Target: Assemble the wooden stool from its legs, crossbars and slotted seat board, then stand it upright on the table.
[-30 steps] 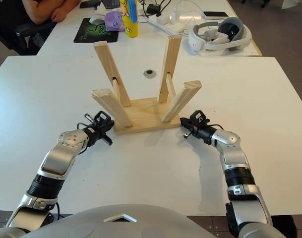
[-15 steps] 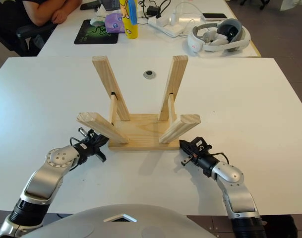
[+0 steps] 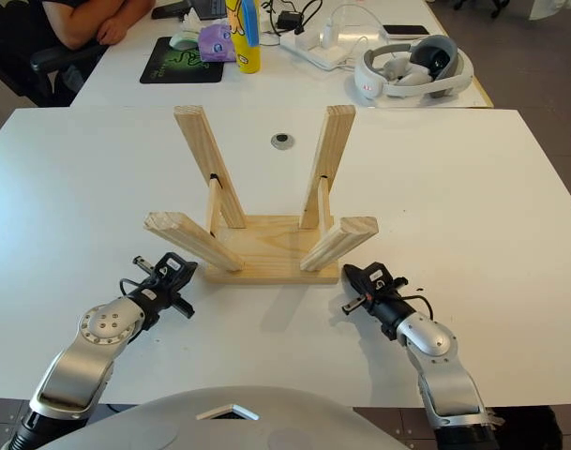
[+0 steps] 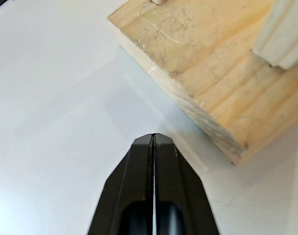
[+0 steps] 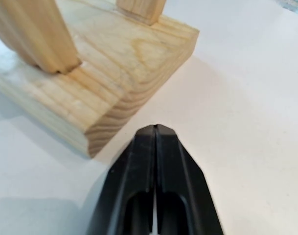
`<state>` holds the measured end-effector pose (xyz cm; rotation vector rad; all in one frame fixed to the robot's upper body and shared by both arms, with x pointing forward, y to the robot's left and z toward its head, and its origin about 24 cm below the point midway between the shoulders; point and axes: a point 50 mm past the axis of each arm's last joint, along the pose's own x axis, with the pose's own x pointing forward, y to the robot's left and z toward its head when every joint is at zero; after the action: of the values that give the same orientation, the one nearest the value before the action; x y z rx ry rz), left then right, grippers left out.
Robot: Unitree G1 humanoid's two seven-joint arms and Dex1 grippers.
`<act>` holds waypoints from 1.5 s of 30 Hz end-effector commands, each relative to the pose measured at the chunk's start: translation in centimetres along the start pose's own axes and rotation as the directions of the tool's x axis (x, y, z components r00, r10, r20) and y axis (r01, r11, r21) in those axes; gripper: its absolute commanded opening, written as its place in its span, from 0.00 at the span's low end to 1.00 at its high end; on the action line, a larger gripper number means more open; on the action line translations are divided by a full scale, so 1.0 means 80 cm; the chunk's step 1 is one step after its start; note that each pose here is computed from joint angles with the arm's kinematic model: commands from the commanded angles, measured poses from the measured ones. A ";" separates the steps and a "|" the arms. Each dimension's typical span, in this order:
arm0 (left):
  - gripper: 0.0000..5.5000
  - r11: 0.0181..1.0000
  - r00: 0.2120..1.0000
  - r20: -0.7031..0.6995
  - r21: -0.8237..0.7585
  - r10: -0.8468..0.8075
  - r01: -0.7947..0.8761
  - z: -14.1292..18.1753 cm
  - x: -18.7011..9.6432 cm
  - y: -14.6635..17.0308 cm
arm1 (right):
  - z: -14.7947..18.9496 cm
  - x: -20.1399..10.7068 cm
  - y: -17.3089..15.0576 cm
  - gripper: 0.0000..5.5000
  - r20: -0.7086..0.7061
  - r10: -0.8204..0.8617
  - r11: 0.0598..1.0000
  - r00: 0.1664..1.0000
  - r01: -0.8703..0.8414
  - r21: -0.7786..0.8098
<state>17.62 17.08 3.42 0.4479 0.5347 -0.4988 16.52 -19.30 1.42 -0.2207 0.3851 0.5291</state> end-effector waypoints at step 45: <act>0.00 0.975 0.948 0.250 -0.042 -0.199 0.216 0.137 -0.027 0.022 | 0.164 -0.021 0.006 0.01 0.222 0.314 0.949 0.923 -0.306 -0.072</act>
<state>21.94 16.61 13.02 0.3311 0.3808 -0.4430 19.58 -18.40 11.50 -0.1782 0.3162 0.6429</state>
